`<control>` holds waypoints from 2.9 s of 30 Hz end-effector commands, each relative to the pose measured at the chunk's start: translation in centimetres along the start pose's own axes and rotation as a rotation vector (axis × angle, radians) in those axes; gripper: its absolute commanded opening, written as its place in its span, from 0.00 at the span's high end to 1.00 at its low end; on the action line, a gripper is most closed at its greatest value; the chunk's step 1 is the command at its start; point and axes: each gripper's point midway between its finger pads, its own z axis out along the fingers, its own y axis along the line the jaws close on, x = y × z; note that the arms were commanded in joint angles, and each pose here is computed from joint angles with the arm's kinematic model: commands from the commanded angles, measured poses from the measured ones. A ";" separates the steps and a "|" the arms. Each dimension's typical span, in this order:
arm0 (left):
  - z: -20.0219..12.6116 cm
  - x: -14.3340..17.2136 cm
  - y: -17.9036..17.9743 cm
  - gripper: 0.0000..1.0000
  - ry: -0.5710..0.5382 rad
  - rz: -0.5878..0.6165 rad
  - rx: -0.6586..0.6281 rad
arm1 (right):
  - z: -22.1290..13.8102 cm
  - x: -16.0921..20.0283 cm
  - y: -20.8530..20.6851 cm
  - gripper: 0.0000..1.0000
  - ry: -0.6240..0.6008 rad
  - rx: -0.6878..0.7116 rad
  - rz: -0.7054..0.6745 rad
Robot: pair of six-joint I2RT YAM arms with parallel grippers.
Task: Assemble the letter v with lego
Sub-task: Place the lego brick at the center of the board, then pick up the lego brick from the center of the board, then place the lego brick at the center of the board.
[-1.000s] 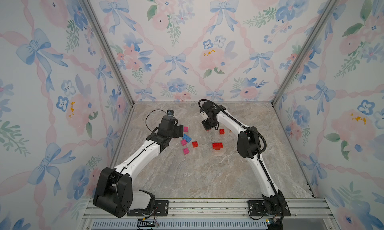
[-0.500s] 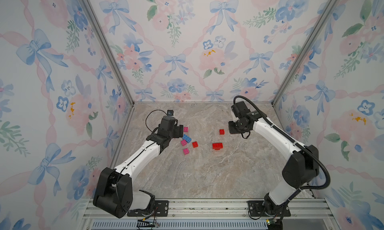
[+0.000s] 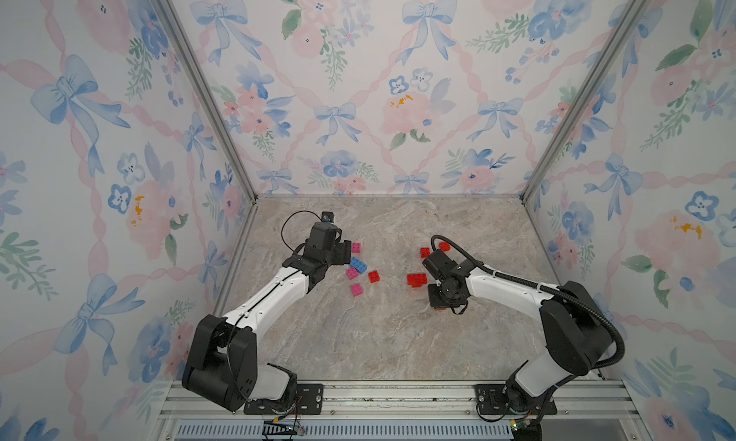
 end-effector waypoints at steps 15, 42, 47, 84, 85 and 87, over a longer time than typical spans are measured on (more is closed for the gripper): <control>-1.5 -1.3 0.4 0.10 -0.055 -0.010 0.005 | -8.1 -2.1 2.0 0.35 -0.096 0.042 -0.189; -0.5 -1.6 4.1 0.13 -0.034 -0.136 -0.004 | 2.8 -10.5 20.0 0.47 -0.063 -0.164 -0.372; -0.5 -1.6 4.2 0.13 -0.036 -0.134 -0.009 | 3.5 -10.7 19.8 0.56 -0.048 -0.158 -0.357; -4.1 6.0 -15.5 0.15 0.046 -0.280 0.376 | -0.3 2.2 -7.5 0.52 0.199 -0.038 0.014; -4.0 6.1 -15.6 0.15 0.049 -0.280 0.378 | -0.3 2.2 -7.5 0.48 0.200 -0.035 0.014; -3.9 6.2 -15.7 0.15 0.050 -0.280 0.381 | -0.4 2.1 -7.5 0.46 0.203 -0.030 0.012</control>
